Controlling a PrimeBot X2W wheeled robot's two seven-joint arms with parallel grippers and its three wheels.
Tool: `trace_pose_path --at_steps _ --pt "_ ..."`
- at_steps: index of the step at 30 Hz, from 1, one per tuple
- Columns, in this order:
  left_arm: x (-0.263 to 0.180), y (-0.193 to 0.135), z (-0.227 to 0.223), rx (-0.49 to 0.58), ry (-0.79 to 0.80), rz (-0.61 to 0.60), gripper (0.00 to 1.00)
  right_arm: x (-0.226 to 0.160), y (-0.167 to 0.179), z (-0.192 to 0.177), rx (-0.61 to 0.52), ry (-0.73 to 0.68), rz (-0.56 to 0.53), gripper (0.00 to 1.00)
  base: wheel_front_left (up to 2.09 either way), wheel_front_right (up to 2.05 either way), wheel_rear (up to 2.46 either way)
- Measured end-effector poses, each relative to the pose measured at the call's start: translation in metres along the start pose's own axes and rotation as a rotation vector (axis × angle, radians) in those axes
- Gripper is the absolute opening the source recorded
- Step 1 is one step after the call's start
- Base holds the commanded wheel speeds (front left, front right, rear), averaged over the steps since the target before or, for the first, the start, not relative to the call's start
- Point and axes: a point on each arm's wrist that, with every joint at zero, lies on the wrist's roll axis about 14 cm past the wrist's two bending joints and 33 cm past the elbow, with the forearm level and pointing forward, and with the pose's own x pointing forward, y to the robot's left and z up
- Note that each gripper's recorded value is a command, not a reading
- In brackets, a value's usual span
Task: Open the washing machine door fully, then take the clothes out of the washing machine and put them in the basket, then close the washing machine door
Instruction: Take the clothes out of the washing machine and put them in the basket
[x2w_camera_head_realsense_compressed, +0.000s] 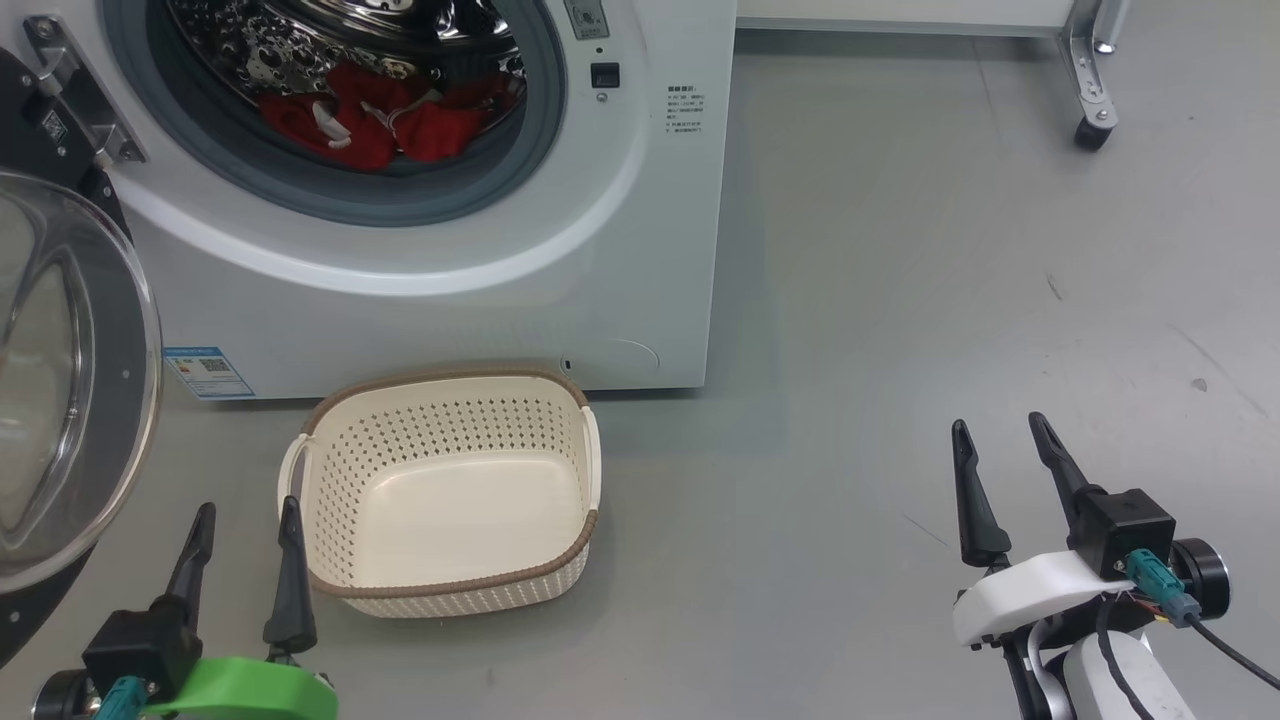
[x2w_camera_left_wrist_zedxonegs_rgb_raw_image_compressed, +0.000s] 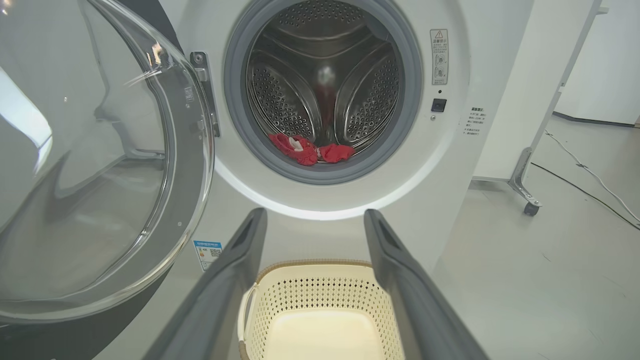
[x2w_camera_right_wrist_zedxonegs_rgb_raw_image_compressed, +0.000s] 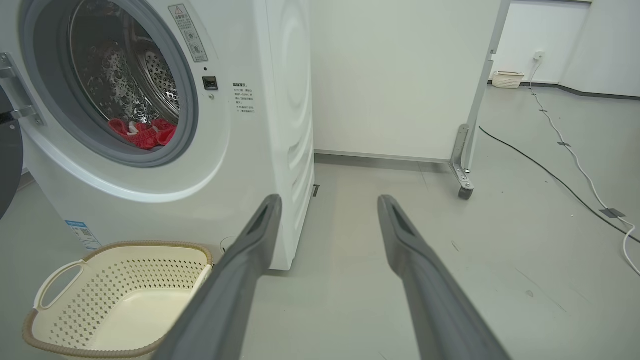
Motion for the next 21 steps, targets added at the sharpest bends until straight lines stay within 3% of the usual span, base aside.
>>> trace_pose_path --at_steps 21 --pt "0.0021 0.0037 0.0008 -0.006 -0.003 0.023 1.0 0.0023 0.0032 -0.0076 0.006 0.021 0.014 1.0 0.97 -0.97 0.0"
